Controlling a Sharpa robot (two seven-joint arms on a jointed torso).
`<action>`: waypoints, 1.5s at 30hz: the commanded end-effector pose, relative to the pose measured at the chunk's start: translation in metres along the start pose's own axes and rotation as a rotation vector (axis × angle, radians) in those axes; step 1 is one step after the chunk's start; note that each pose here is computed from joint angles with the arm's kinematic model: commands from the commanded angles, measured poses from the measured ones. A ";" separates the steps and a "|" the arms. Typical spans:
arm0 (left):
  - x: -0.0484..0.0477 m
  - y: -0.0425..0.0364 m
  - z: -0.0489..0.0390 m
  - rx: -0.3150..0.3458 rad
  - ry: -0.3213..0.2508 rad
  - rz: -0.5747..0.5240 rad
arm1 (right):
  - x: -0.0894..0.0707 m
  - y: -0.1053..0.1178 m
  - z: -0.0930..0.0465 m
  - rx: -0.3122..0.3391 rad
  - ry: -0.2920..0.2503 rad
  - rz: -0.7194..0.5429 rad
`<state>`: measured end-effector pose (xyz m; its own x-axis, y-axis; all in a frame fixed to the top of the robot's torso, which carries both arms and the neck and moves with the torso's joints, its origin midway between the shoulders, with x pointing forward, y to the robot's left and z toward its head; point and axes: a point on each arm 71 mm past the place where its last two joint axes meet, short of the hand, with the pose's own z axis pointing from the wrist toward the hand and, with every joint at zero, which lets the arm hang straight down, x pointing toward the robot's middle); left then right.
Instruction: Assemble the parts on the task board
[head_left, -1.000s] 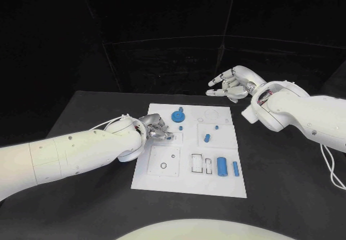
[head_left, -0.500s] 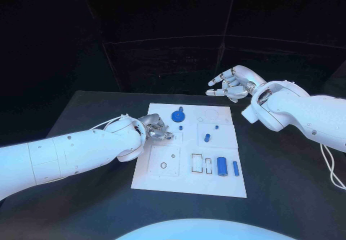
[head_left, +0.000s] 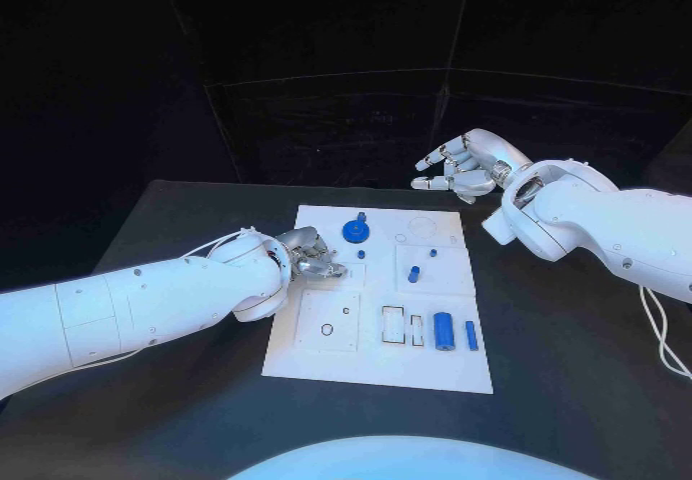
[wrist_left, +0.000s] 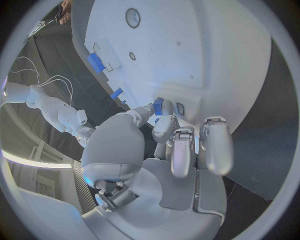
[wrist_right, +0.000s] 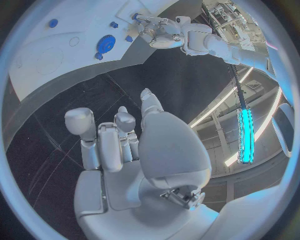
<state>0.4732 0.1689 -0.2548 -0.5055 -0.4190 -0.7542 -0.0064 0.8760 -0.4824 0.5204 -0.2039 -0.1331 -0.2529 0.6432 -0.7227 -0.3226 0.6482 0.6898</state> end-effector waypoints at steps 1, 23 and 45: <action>0.0030 0.0042 0.0015 -0.031 0.025 -0.014 | -0.001 0.002 0.001 -0.011 -0.007 0.002; -0.0005 0.0012 0.0109 -0.053 0.045 -0.002 | 0.000 0.002 0.002 -0.009 -0.001 0.003; -0.0025 0.0026 0.0122 -0.065 0.039 -0.002 | -0.001 0.001 0.001 -0.010 -0.003 0.003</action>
<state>0.4853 0.1675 -0.2577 -0.5323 -0.4183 -0.7360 -0.0469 0.8826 -0.4678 0.5210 -0.2030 -0.1334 -0.2537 0.6432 -0.7224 -0.3226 0.6479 0.6901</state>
